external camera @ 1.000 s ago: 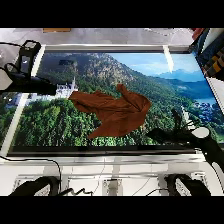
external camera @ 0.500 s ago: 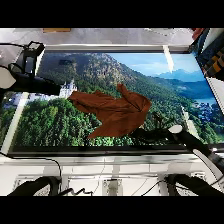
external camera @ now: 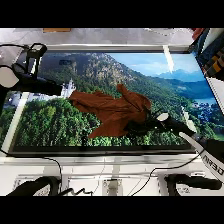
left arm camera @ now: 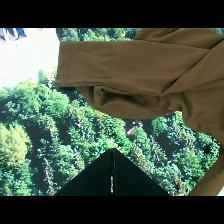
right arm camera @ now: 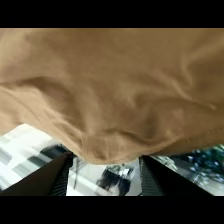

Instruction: Fold the clothes and pants, and hang the long-sleeved shirts on hangers.

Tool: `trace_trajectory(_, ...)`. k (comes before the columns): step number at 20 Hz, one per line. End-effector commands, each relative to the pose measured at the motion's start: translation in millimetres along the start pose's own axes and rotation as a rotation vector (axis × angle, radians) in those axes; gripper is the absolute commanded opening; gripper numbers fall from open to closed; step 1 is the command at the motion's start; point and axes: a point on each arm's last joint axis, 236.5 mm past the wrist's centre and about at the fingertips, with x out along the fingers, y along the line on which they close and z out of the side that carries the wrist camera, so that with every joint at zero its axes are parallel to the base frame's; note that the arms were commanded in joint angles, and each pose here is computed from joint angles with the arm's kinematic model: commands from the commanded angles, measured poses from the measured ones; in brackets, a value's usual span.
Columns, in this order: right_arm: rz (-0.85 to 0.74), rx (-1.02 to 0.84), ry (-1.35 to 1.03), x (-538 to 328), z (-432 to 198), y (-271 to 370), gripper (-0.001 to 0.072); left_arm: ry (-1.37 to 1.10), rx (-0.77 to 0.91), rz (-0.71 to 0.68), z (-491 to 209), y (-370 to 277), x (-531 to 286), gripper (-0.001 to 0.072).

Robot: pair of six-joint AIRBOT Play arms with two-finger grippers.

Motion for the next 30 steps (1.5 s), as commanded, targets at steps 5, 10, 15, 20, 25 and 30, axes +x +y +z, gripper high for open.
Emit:
trace_trajectory(5, -0.009, -0.005, 0.106, 9.8, -10.8, -3.0, 0.0443, 0.000, -0.001, 0.000, 0.0, 0.2, 0.4, 0.0015)
trace_trajectory(10, -0.047, -0.069, 0.061, 25.6, -9.6, 2.4, 0.0232, 0.003, -0.001, -0.001, -0.4, 0.3, 1.7, 0.0015)
trace_trajectory(15, -0.059, -0.101, 0.018, 24.0, 0.1, 6.4, 0.0015, 0.004, -0.001, -0.001, -0.5, 0.3, 1.7, 0.0015)
trace_trajectory(20, -0.136, -0.348, 0.093, -33.2, 3.5, 21.6, 0.0014, -0.006, -0.017, -0.043, 1.8, -9.6, 1.5, 0.0015)
trace_trajectory(25, -0.205, -0.470, -0.113, -157.5, 29.9, 50.4, 0.0014, -0.006, -0.017, -0.044, 1.9, -9.9, 1.4, 0.0015)
trace_trajectory(30, -0.307, -0.503, -0.493, -283.0, 32.1, 60.1, 0.0014, 0.006, -0.016, -0.044, -1.1, -9.8, 1.4, 0.0016)
